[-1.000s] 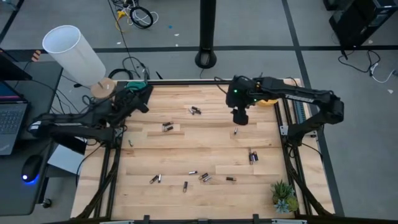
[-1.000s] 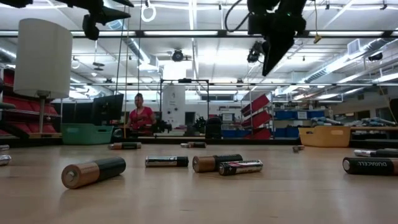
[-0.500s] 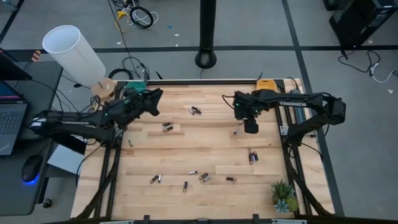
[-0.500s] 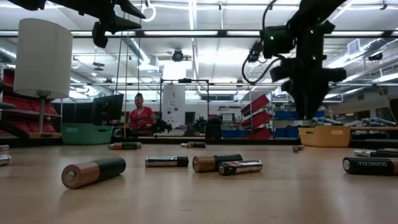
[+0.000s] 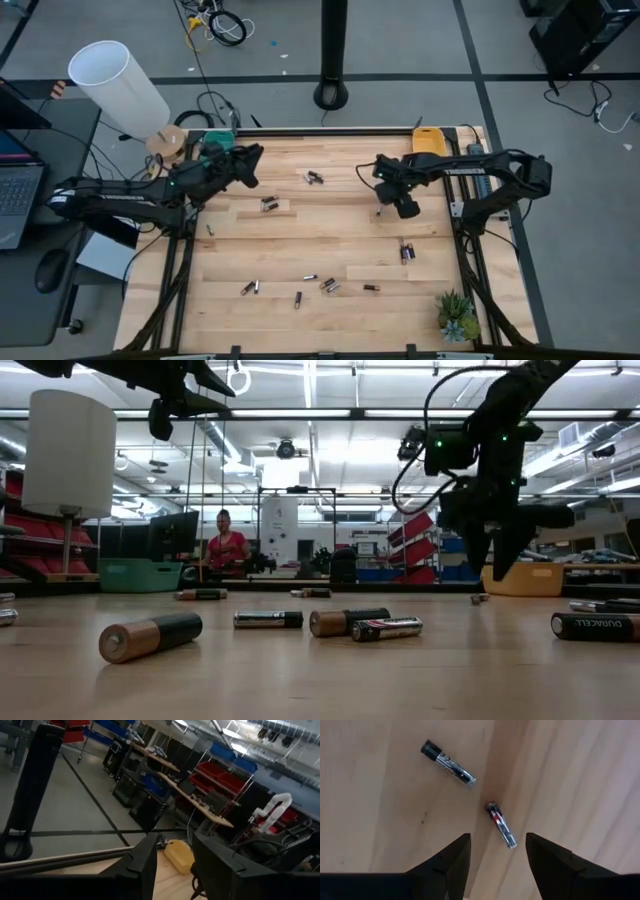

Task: Sort batteries
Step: Put the silver battery into the yellow bin

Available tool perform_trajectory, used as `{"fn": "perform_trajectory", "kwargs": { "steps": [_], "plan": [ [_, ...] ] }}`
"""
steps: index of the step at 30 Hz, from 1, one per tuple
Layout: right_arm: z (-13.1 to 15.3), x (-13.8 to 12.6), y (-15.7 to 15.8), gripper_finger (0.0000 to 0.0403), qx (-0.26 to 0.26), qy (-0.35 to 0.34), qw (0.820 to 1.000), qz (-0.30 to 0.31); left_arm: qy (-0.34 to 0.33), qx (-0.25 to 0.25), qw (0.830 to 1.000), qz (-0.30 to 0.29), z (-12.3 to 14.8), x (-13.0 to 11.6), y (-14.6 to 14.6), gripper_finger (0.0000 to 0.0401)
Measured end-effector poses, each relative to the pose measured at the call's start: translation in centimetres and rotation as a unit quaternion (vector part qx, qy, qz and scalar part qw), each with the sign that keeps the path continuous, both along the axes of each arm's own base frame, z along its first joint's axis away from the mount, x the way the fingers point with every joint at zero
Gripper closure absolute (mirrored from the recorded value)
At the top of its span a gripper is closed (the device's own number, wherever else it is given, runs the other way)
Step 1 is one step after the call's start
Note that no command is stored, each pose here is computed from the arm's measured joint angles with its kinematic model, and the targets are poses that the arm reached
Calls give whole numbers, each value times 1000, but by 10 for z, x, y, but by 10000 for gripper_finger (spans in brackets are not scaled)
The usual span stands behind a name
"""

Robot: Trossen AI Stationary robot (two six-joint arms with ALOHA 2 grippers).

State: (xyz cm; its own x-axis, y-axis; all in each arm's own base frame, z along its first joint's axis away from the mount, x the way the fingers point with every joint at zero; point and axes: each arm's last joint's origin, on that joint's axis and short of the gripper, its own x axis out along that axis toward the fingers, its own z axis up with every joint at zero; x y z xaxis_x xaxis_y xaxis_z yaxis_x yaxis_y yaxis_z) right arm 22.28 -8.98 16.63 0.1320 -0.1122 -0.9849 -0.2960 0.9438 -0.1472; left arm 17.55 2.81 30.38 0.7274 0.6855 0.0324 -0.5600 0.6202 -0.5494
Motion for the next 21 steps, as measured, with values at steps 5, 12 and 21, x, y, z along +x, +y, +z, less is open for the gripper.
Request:
{"fn": "perform_trajectory", "kwargs": {
  "steps": [5,12,21],
  "plan": [
    [-12,7,-4,204,1,7,1000,7,0,0,1000,0,0,0,0,265],
    [-31,9,-12,209,21,41,999,-7,0,0,1000,0,0,0,0,265],
    [-37,7,-17,312,54,43,997,-17,-11,-9,1000,-1,0,0,0,265]
  ]
}}
